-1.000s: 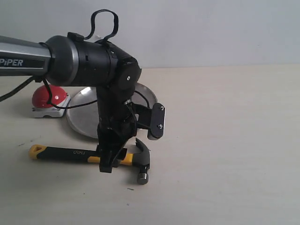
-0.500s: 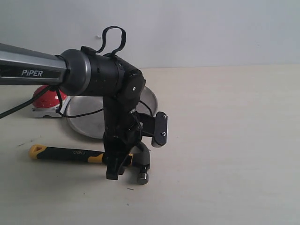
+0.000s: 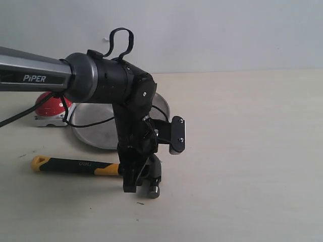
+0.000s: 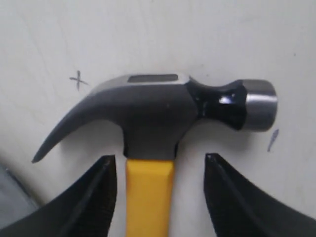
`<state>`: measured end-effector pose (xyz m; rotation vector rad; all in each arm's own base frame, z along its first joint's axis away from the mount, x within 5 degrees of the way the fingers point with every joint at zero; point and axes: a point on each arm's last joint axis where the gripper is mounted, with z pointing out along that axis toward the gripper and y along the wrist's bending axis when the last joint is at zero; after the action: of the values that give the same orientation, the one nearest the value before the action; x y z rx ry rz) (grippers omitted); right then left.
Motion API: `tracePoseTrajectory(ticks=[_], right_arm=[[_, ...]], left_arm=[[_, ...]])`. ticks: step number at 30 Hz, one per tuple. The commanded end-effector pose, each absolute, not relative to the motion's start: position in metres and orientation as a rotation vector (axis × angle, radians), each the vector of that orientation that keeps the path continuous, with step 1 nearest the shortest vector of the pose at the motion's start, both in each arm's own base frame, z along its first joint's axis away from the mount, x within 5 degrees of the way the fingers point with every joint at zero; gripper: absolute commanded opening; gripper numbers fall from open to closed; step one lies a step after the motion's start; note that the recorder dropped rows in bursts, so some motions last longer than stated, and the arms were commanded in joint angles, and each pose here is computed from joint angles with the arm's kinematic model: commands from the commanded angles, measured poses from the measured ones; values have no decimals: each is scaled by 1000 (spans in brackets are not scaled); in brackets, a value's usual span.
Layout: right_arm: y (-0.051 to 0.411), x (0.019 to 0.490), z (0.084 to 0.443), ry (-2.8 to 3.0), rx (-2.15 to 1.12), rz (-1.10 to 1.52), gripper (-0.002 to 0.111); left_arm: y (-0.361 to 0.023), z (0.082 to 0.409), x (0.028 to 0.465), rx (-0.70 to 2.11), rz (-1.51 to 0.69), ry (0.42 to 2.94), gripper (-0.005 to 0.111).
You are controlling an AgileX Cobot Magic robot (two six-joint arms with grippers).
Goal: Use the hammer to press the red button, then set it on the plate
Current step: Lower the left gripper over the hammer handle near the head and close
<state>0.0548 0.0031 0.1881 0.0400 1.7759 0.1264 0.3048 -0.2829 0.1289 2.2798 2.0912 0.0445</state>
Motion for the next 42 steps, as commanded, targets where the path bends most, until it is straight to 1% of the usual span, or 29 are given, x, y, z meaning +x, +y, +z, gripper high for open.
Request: tracePoseTrajectory(ticks=[1,3,7,14,18,24,28,29,31,34,36,40,42], right_arm=[[3,55,188,1768,36,117,0],[3,55,188,1768,36,117,0],[3,55,188,1768,36,117,0],[3,55,188,1768,36,117,0],[3,55,188,1768,36,117,0],[3,55,188,1768,36,117,0],[3,55,188,1768,36,117,0],[3,55,188,1768,36,117,0],[3,55,188,1768,36,117,0],[3,55,188,1768,36,117,0],[3,55,188,1768,36,117,0],[3,55,188,1768,36,117,0],[3,55,188,1768,36,117,0]], left_arm=[[-275,130,315,2208,8,2147,52],[-269,130,320,2164,-31,2188,49],[-262,130,325,2136,-41,2214,43],[-267,130,320,2192,-69,2162,49],[-269,128,319,2210,-78,2144,49],[-268,110,319,2255,-80,2171,49],[-267,106,319,2269,-77,2173,48],[-267,106,319,2269,-77,2173,47],[-267,106,319,2272,-77,2171,39],[-267,106,319,2273,-74,2170,18],[-267,106,319,2273,-74,2170,1],[-267,110,320,2291,-57,2137,0],[-266,118,321,2285,-36,2114,0]])
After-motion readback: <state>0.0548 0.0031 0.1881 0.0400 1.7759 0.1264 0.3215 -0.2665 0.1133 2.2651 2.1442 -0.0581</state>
